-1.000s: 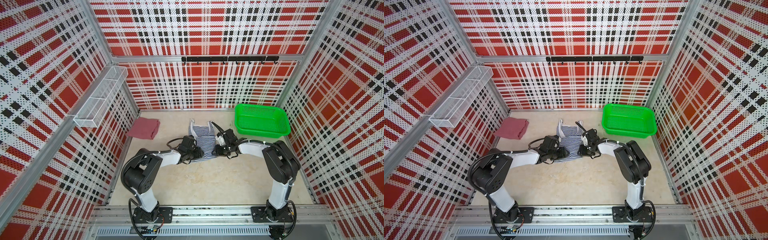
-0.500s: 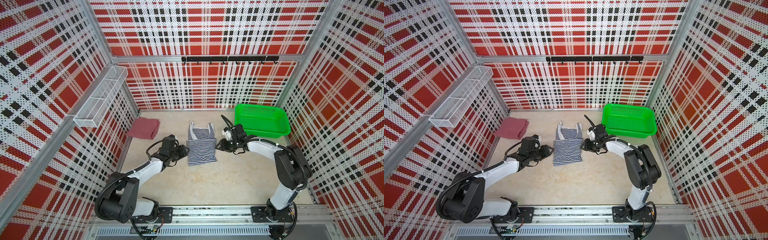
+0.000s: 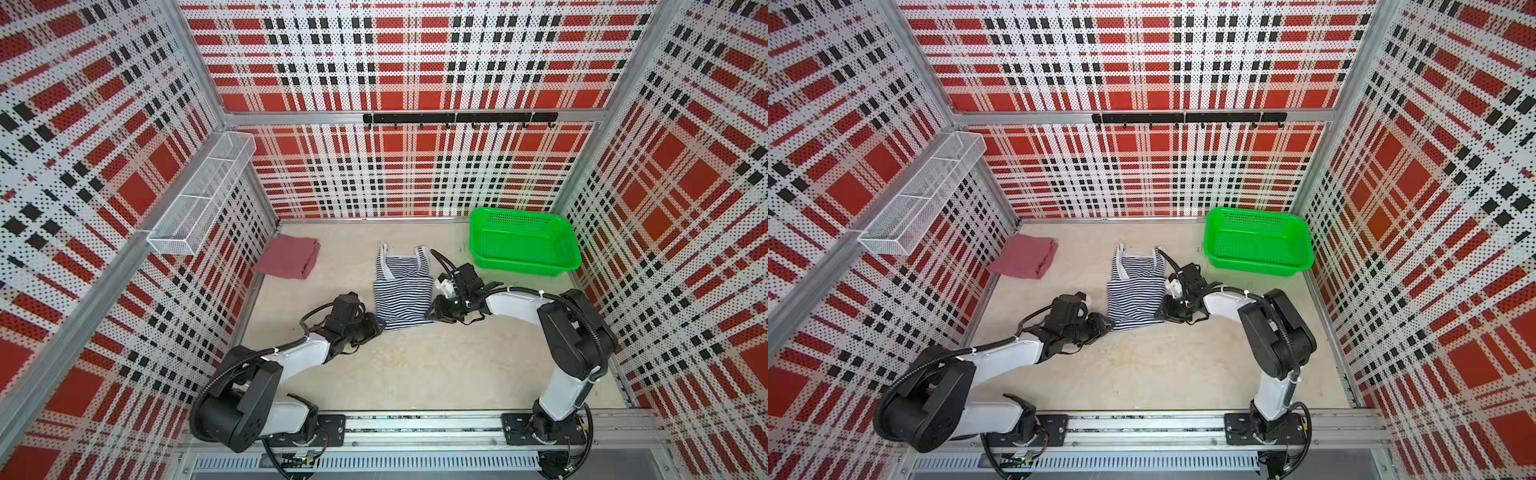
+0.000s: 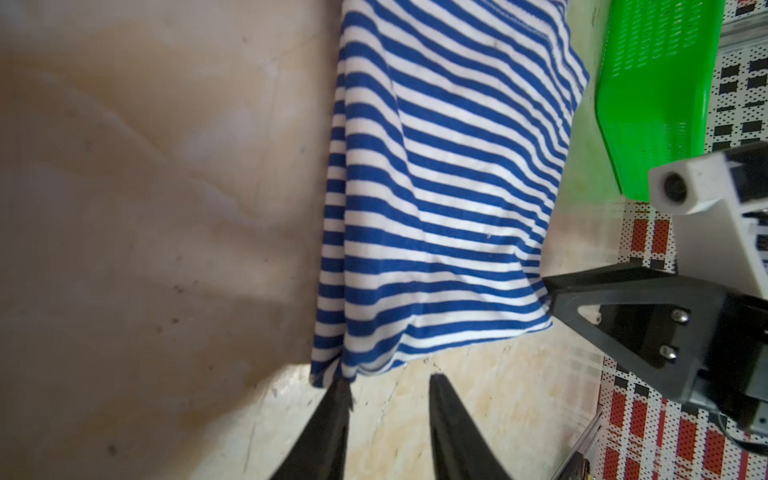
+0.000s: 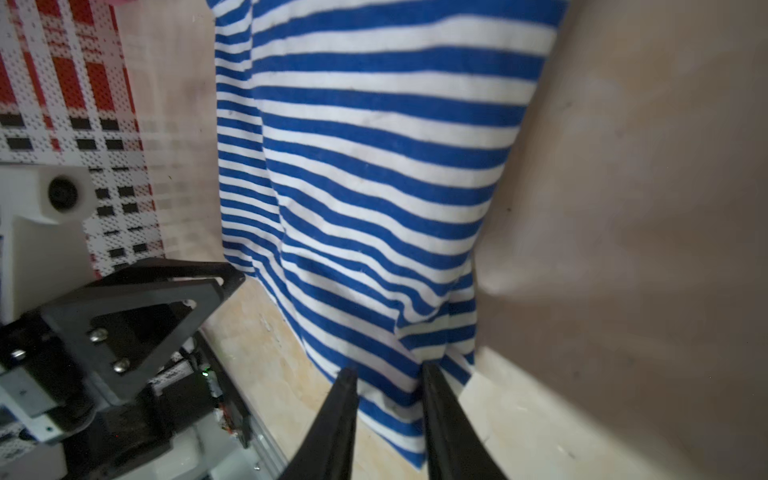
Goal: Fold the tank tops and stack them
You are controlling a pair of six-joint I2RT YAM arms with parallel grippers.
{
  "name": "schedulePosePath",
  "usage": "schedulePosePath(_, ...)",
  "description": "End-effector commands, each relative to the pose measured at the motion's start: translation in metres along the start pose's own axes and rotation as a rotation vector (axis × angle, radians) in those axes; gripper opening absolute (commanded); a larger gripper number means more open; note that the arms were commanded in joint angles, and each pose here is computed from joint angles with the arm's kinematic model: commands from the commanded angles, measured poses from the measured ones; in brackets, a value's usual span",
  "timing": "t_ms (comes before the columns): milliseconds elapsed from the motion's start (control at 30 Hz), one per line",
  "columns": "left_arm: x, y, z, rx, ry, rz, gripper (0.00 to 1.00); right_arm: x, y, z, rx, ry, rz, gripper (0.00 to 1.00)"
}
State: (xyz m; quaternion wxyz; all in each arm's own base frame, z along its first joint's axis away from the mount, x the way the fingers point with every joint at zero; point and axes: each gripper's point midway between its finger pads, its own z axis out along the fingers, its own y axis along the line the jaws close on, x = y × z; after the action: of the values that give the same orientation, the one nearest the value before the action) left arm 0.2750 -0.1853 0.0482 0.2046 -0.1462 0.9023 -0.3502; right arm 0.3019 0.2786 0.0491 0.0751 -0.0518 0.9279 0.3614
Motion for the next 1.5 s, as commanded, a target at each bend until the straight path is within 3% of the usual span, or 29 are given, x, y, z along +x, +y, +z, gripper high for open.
schedulePosePath(0, -0.002, -0.007, 0.002, 0.033, -0.01, 0.01, 0.32, 0.0, 0.006, 0.003, -0.021, -0.004, -0.009, 0.16)
schedulePosePath(100, 0.0, -0.005, 0.005, 0.029, -0.004, 0.01, 0.29, 0.001, 0.007, 0.001, -0.017, -0.008, -0.011, 0.0)
schedulePosePath(267, 0.004, 0.001, 0.007, 0.012, 0.003, 0.006, 0.23, 0.007, 0.013, -0.018, 0.003, -0.057, -0.069, 0.0)
schedulePosePath(433, 0.009, 0.014, 0.01, -0.022, 0.008, -0.003, 0.16, 0.042, 0.001, -0.015, 0.017, -0.058, -0.15, 0.0)
schedulePosePath(633, 0.015, 0.022, 0.013, -0.042, 0.017, -0.012, 0.07, 0.082, -0.065, 0.013, 0.123, -0.037, -0.072, 0.0)
schedulePosePath(800, 0.017, 0.02, 0.009, -0.053, 0.031, 0.0, 0.05, 0.086, -0.067, 0.016, 0.121, -0.012, -0.017, 0.0)
schedulePosePath(933, 0.015, 0.017, -0.005, -0.088, 0.024, 0.018, 0.14, 0.073, -0.059, -0.013, 0.219, -0.018, -0.051, 0.27)
schedulePosePath(1000, 0.012, 0.016, -0.013, -0.1, 0.016, 0.021, 0.29, 0.068, -0.061, -0.029, 0.303, -0.022, -0.066, 0.37)
schedulePosePath(1100, 0.01, 0.011, -0.021, -0.089, 0.001, 0.004, 0.45, 0.066, -0.063, -0.046, 0.381, -0.024, -0.091, 0.46)
schedulePosePath(1300, 0.018, 0.002, -0.014, -0.023, 0.005, -0.057, 0.64, 0.067, -0.043, -0.042, 0.259, -0.043, 0.02, 0.51)
schedulePosePath(1467, 0.026, 0.006, -0.005, -0.008, 0.017, -0.103, 0.64, 0.075, -0.024, -0.029, 0.082, -0.056, 0.135, 0.49)
